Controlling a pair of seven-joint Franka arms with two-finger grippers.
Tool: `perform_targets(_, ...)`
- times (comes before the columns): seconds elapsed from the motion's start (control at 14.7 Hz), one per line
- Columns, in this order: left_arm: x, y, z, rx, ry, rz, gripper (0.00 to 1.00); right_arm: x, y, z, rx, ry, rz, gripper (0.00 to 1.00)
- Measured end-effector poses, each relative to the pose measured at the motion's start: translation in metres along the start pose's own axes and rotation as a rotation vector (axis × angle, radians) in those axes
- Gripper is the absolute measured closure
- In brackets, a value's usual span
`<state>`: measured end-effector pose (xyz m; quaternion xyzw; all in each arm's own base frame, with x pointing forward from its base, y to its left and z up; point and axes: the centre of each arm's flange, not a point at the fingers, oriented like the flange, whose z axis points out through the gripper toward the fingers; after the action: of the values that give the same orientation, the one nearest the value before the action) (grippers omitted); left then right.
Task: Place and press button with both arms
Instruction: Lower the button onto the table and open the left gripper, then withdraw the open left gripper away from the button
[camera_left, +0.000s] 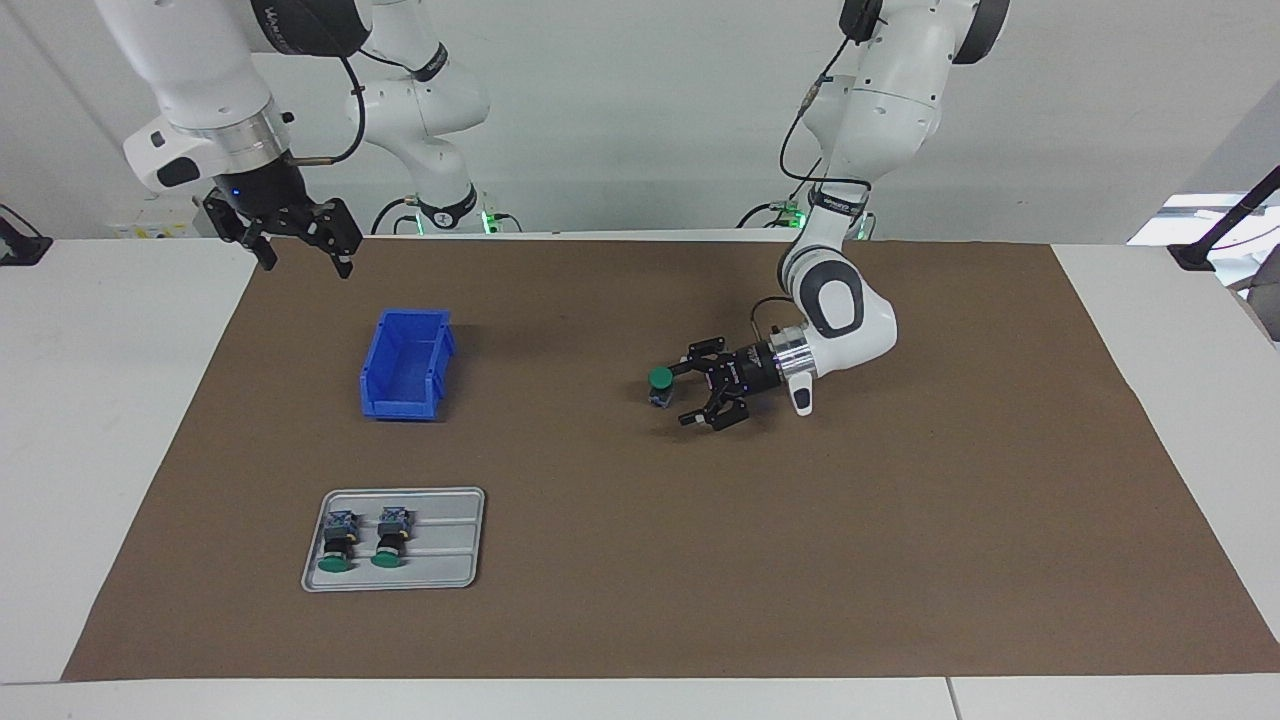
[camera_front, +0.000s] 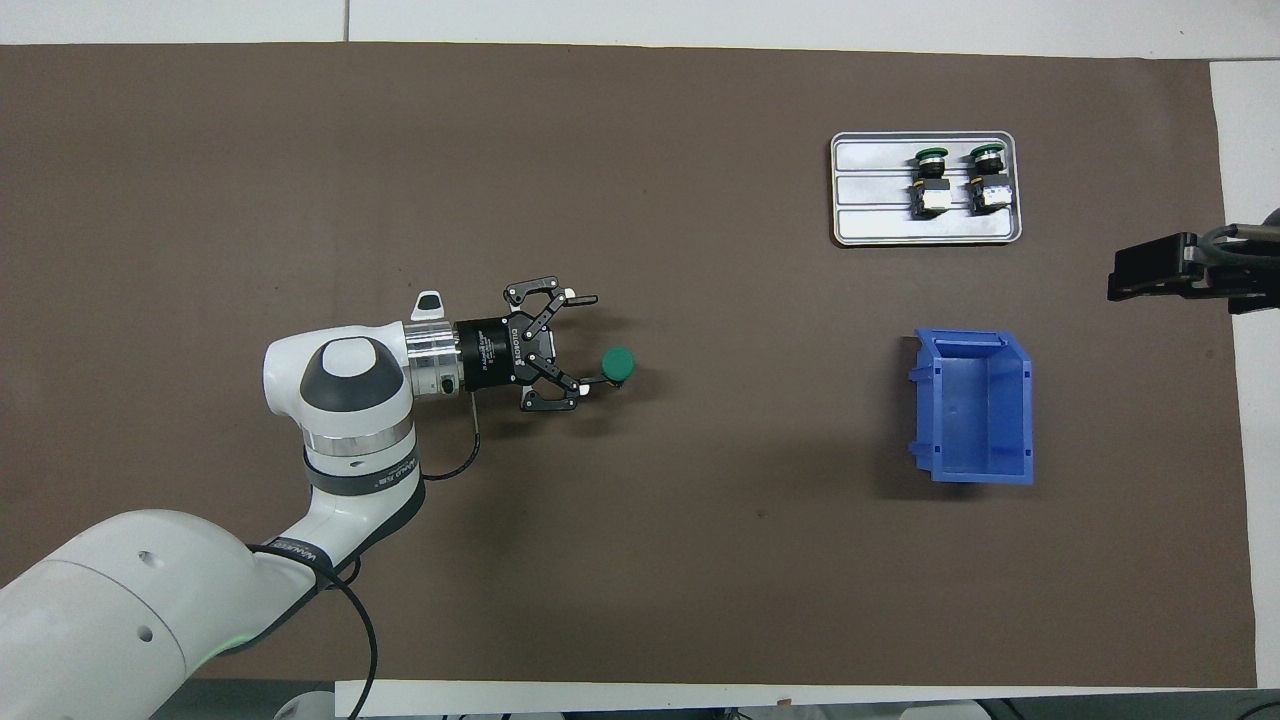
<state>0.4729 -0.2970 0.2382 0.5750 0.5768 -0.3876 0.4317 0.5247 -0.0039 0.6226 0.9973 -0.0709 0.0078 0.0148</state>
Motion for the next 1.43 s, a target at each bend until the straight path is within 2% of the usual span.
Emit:
perform_targets(0.41,0.02,-0.026,-0.004,0.032,0.025,0.055,0.0,0.0,0.0,-0.001,0.0,0.001,0.0,0.01)
perform_targets(0.61,0.023,-0.031,-0.014,0.075,0.029,0.086,0.0,0.0,0.0,-0.001,0.001,0.001,0.0,0.01)
perform_targets(0.82,0.021,-0.008,-0.048,0.094,-0.006,0.125,0.0,0.0,0.0,-0.001,0.001,0.001,0.0,0.01)
perform_targets(1.02,0.014,0.025,-0.094,0.105,-0.01,0.185,0.0,0.0,0.0,-0.001,0.001,0.001,0.0,0.01)
perform_targets(1.22,-0.029,0.059,-0.116,0.164,0.067,0.256,0.0,0.0,0.0,-0.001,0.001,0.001,0.0,0.01)
perform_targets(1.43,-0.107,0.092,-0.133,0.231,0.218,0.339,0.0,0.0,0.0,-0.001,0.001,0.001,0.0,0.01)
